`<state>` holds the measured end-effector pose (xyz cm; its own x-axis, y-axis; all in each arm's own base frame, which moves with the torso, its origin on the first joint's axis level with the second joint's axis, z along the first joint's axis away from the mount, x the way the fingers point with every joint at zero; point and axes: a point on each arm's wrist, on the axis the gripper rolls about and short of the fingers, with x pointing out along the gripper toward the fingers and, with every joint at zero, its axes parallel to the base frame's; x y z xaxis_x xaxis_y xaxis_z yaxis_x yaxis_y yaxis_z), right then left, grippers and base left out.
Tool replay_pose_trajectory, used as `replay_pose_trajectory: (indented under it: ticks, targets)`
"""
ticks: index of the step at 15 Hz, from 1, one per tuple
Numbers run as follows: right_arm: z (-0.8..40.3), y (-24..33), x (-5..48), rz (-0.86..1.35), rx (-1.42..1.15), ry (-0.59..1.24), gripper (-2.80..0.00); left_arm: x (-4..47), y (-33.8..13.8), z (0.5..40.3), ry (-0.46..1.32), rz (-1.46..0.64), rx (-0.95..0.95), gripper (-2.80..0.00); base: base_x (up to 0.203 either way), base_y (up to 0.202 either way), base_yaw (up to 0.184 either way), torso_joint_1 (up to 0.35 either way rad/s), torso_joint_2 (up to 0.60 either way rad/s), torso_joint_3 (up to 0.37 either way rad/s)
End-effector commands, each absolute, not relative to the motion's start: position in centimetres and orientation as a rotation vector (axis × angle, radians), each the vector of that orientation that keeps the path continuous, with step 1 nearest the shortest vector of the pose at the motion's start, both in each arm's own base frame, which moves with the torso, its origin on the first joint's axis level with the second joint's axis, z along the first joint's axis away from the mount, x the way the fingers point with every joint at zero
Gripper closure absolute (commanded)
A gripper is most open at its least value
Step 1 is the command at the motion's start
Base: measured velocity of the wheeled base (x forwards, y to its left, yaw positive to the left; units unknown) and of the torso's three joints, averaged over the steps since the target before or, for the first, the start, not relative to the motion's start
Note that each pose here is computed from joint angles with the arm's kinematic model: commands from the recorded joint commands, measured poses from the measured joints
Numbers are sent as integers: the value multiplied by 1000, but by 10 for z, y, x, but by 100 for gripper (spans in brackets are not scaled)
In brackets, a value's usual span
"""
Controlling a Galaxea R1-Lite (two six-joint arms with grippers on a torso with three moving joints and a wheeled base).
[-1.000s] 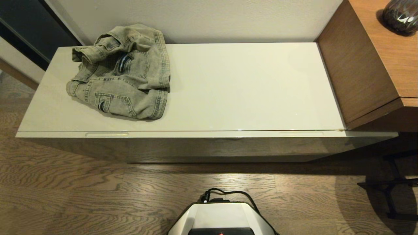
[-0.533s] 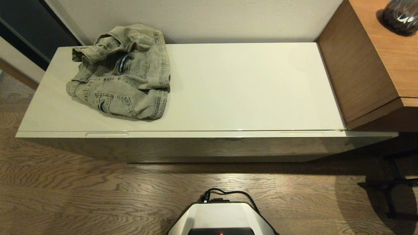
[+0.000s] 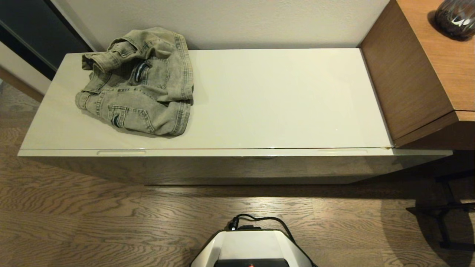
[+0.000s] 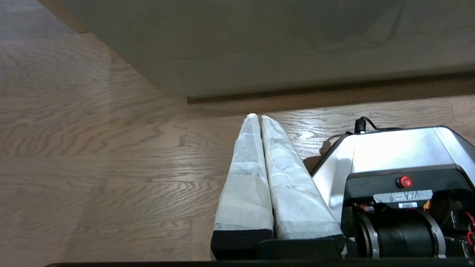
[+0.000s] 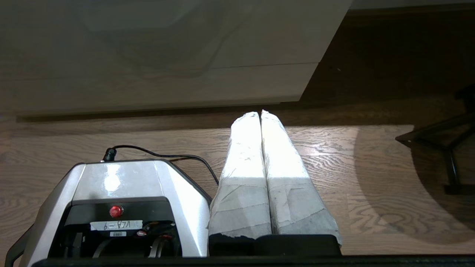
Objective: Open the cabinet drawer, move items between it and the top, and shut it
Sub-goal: Open the drawer
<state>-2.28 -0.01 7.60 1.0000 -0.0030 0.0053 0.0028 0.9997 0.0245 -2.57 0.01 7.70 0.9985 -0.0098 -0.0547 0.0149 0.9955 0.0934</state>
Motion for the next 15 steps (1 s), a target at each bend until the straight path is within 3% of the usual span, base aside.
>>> replay_pose_trajectory:
  ticks: [1,6,11,15]
  targets:
    - [76,0,-23,-3,25,-5,0,-29,0,102,50,-10,86,0,0,0,0,0,0,0]
    - [76,0,-23,-3,25,-5,0,6,0,221,169,-2,-52,0,0,0,0,0,0,0]
    - [76,0,-23,-3,25,-5,0,69,0,219,426,36,-223,0,0,0,0,0,0,0]
    - [76,0,-23,-3,25,-5,0,109,-2,201,386,21,-306,0,0,0,0,0,0,0]
